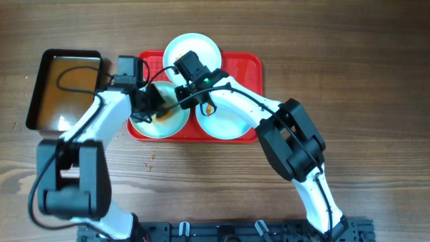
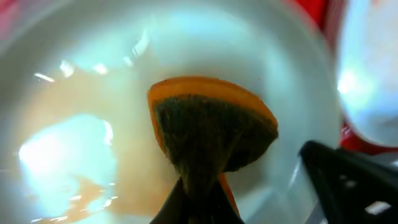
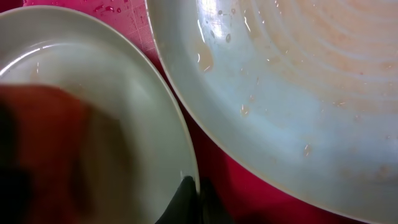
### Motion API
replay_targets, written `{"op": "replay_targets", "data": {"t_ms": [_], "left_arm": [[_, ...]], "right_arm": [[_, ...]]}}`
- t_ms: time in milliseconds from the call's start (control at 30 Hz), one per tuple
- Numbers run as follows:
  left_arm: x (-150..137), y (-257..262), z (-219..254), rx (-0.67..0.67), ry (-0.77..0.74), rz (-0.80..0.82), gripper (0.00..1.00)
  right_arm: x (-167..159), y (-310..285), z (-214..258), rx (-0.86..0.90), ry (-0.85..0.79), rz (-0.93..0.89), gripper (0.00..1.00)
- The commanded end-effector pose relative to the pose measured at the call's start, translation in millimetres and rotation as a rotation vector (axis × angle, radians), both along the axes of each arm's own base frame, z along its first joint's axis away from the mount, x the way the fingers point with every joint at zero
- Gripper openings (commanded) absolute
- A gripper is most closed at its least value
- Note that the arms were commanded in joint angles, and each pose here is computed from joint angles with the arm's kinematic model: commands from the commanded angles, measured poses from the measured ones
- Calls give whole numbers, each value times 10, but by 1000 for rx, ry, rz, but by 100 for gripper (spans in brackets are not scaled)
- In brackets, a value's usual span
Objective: Clean dirty plates on tray and stack at the side
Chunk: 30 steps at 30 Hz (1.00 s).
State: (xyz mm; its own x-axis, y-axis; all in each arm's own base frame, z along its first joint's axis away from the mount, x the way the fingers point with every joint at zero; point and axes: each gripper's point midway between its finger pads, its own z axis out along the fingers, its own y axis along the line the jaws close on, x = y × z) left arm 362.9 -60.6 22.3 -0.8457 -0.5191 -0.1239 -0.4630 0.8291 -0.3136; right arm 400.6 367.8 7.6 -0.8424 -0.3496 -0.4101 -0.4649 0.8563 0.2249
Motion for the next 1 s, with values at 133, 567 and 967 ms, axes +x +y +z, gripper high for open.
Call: {"op": "replay_targets", "data": {"t_ms": [133,567,967], "left_arm": [[-295,448,-338,278,152,23,4],[-180,953,536,552,-18,142,4],[-340,627,1458,-32,-250,148,4]], "right_arm": [[-21,-107,-276,-60,32,-16,4],[-13,-122,-255,-68,23,-12,5],[522,-594,1549,-197,-474,-142,4]]}}
